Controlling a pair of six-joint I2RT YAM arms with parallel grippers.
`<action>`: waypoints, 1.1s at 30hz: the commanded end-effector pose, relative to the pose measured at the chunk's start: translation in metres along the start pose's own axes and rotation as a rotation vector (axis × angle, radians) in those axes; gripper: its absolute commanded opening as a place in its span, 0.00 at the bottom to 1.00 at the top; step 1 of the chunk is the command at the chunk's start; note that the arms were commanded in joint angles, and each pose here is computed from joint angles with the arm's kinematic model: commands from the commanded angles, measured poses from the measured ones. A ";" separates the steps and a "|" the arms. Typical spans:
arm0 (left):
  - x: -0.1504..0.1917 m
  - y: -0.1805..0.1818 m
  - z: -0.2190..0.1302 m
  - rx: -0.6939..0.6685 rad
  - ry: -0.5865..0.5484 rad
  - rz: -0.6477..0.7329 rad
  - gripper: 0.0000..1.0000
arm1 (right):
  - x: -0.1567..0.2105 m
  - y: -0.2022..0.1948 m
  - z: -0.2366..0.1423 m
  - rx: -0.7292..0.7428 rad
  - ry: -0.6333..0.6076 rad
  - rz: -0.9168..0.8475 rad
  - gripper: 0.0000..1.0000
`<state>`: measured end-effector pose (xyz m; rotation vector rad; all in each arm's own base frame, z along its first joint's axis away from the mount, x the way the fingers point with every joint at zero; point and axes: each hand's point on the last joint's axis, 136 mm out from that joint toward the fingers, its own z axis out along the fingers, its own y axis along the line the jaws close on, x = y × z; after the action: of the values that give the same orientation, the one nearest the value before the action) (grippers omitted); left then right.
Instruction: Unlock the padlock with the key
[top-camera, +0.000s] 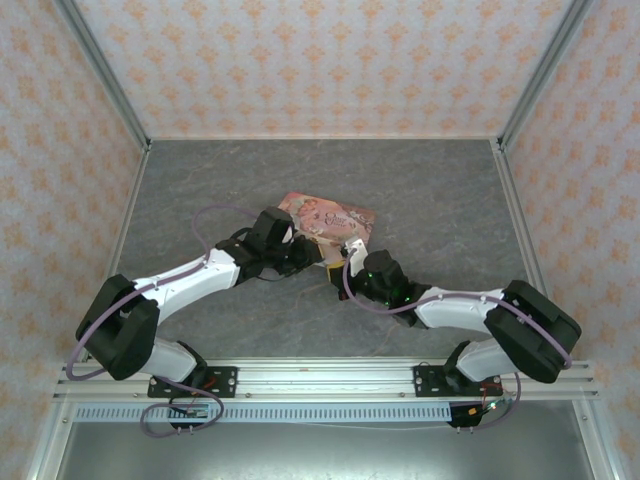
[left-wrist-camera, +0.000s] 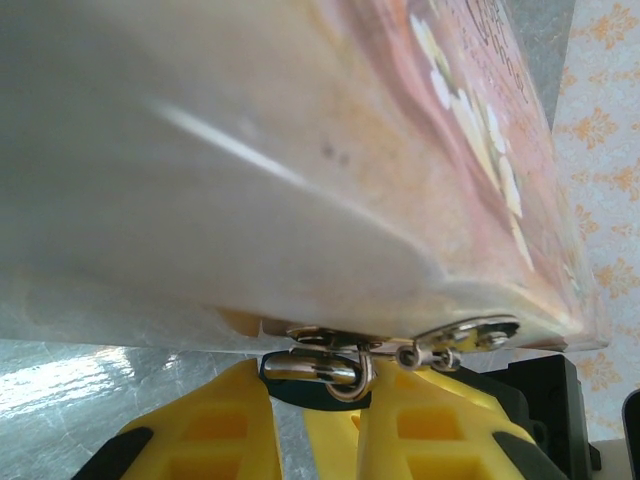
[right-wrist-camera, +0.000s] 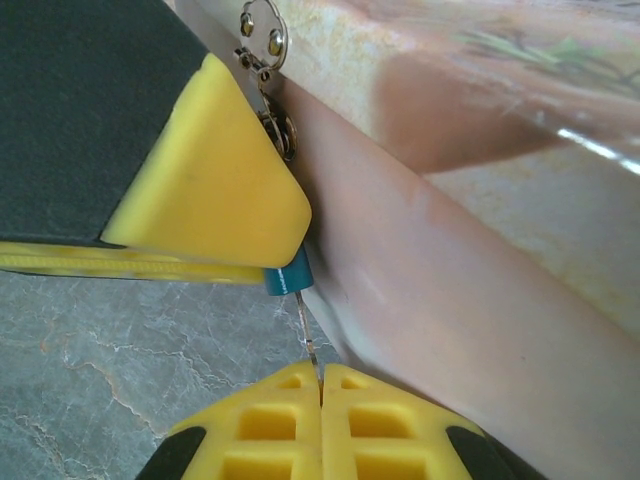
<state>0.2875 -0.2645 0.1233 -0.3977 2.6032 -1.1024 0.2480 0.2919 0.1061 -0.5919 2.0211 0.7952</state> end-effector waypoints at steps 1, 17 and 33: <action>-0.004 -0.026 -0.002 0.068 -0.003 0.030 0.18 | -0.017 0.003 -0.006 -0.001 -0.076 0.002 0.00; -0.004 -0.025 0.000 0.061 0.001 0.026 0.18 | -0.017 0.005 -0.007 -0.017 -0.082 0.007 0.00; -0.001 -0.029 0.002 0.072 0.015 0.024 0.18 | -0.019 0.006 -0.002 -0.024 -0.093 0.014 0.00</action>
<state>0.2891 -0.2666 0.1196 -0.3992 2.6141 -1.1005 0.2486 0.2894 0.1088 -0.5657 1.9981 0.8019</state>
